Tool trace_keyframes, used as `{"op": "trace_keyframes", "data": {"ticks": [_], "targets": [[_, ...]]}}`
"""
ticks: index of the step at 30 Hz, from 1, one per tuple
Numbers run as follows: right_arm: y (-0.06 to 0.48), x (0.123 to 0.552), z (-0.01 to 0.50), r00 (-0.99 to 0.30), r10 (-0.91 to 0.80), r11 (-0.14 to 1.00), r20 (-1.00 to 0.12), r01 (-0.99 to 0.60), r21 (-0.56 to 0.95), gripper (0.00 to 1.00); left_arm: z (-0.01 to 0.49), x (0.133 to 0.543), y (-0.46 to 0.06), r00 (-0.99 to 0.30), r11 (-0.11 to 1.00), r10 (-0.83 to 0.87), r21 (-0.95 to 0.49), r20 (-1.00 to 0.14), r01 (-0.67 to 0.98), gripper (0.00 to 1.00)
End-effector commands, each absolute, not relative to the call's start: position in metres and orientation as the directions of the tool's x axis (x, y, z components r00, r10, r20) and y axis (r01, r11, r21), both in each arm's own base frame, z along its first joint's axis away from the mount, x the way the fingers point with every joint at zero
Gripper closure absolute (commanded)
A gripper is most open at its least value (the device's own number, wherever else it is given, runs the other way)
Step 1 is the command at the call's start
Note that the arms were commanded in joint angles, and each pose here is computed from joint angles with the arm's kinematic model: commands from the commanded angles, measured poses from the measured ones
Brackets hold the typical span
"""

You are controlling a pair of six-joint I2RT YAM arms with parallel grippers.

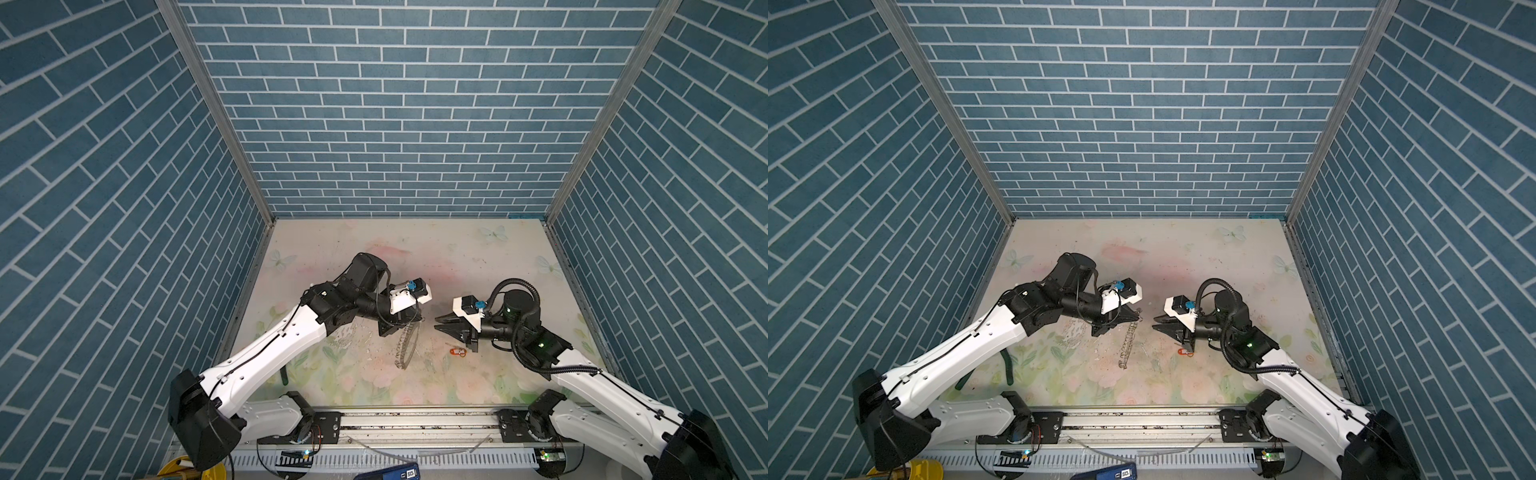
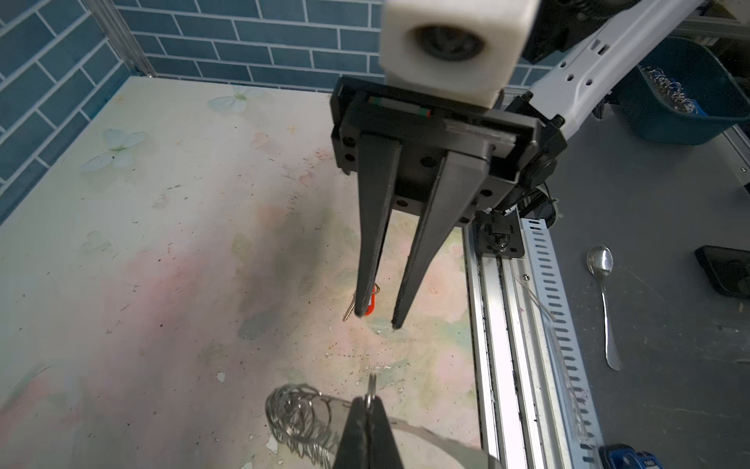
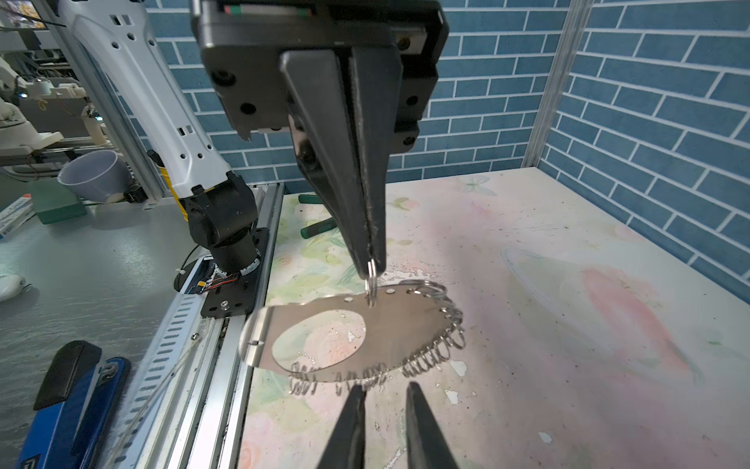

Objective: Attach keys to a key ring
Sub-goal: Pass the keyring.

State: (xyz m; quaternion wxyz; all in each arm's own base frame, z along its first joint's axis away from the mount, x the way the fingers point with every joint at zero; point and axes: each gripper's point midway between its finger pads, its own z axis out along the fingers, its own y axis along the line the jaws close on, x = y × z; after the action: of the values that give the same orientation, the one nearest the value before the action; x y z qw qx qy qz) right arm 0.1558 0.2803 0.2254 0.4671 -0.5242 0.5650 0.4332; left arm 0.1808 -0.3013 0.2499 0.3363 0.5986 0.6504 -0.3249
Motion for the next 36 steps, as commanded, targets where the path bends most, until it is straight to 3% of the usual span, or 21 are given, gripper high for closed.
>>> {"op": "trace_keyframes", "data": {"ticks": [1,23,36], "targets": [[0.290,0.146,0.247,0.031,-0.125,-0.003,-0.992,-1.000,-0.031,0.81,0.252,0.169,-0.303,-0.015,0.009,0.550,-0.012,-0.835,1.000,1.00],[0.303,0.146,0.246,0.011,-0.131,-0.008,-0.991,-1.000,-0.011,0.83,0.235,0.159,-0.310,-0.024,-0.040,0.586,-0.058,-0.810,0.998,1.00],[0.306,0.144,0.248,-0.010,-0.125,-0.032,-0.992,-0.999,0.014,1.00,0.232,0.160,-0.312,-0.028,-0.037,0.583,-0.061,-0.812,0.997,0.99]]}}
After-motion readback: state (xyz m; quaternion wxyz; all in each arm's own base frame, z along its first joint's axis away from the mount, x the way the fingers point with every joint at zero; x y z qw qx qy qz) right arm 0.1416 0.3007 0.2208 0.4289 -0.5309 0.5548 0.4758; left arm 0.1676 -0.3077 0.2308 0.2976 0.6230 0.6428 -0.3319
